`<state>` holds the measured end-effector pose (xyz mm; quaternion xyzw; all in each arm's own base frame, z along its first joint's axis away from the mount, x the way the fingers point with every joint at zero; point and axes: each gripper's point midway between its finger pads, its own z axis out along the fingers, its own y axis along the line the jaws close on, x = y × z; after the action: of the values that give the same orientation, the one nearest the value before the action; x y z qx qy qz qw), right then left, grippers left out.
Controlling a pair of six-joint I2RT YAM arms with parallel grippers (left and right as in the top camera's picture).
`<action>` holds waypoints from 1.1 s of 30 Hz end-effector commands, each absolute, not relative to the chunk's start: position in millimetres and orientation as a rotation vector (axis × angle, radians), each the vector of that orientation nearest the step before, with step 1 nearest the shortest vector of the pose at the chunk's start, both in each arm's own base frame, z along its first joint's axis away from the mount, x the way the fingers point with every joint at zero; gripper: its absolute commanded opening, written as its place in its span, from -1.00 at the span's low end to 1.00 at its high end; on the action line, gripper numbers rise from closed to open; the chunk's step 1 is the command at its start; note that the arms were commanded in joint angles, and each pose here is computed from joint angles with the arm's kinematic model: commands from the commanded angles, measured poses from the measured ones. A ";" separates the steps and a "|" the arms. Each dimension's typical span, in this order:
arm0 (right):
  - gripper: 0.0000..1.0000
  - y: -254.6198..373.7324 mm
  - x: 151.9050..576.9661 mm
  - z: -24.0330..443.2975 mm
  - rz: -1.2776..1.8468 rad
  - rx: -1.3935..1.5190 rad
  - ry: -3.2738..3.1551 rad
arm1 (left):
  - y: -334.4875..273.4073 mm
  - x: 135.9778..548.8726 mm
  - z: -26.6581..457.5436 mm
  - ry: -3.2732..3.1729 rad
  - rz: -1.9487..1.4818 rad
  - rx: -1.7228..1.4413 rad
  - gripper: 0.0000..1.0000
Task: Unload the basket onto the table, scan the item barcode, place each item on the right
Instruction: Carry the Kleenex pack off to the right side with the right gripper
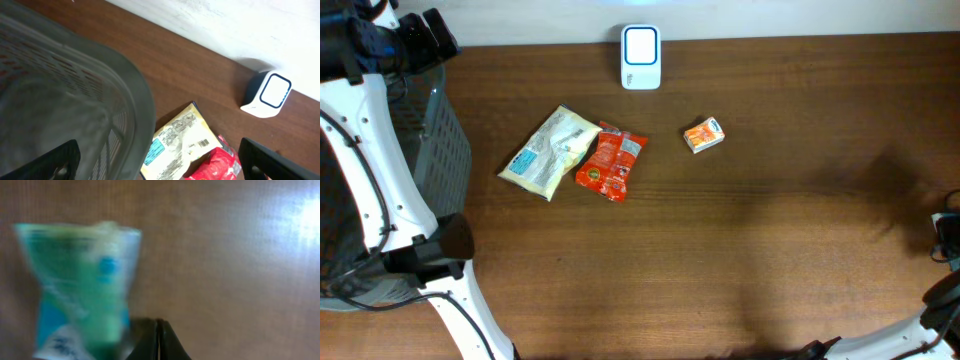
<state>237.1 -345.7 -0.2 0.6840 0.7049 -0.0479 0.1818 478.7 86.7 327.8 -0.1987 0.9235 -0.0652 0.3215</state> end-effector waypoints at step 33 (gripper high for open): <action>-0.78 -401.4 360.4 92.2 -0.180 1.296 2.228 | 86.9 477.6 331.6 2.418 -0.176 -0.505 0.98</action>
<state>323.0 -395.7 19.5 0.5090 0.8303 -0.0711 0.2157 478.5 86.9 327.6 -0.1988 0.9236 -0.0649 0.3212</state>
